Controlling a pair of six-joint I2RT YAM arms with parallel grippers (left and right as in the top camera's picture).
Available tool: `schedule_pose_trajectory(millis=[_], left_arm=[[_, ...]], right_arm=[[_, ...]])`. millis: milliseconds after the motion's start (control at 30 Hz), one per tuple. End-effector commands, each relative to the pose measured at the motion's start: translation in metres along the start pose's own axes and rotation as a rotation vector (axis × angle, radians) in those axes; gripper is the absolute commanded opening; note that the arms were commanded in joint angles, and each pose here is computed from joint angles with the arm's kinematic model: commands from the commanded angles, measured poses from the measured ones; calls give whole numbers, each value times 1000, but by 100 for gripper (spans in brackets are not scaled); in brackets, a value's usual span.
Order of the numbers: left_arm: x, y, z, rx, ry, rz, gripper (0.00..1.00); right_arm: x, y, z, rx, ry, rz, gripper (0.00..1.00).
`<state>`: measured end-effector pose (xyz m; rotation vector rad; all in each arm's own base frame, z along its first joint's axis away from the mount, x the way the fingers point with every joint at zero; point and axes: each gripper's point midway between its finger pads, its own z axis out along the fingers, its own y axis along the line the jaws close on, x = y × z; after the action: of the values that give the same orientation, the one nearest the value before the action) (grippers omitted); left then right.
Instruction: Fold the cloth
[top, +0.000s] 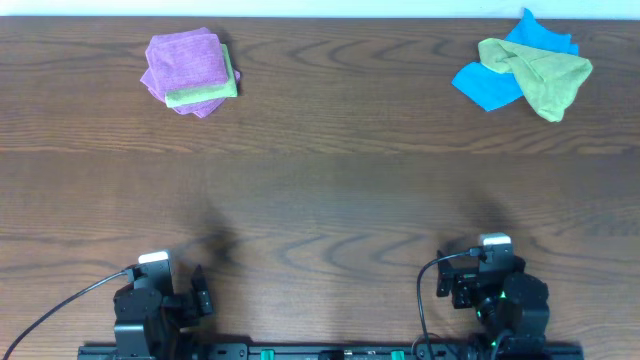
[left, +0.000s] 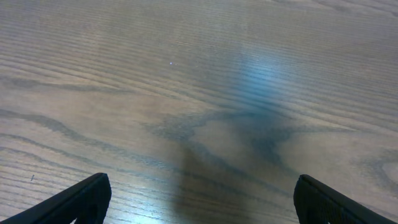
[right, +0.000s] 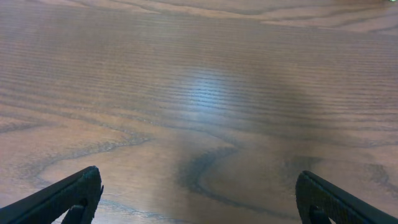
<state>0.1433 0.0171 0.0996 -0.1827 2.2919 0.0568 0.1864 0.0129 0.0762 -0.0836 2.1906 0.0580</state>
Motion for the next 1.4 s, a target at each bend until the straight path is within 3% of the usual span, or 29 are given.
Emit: schedule_pose_trajectory(millis=[0,1033,1133,1367], left_arm=[[2,2,1,-9,2,10,95],[2,2,1,-9,2,10,95],[2,2,1,-9,2,10,95],[2,2,1,-9,2,10,95]], right_arm=[[3,-3,2,17,1,-3,99],[1,-4,0,19,0,-2,99],[-18,-6,-11,31,-38,3,99],[-123,-30,-65,119,-40,126,99]])
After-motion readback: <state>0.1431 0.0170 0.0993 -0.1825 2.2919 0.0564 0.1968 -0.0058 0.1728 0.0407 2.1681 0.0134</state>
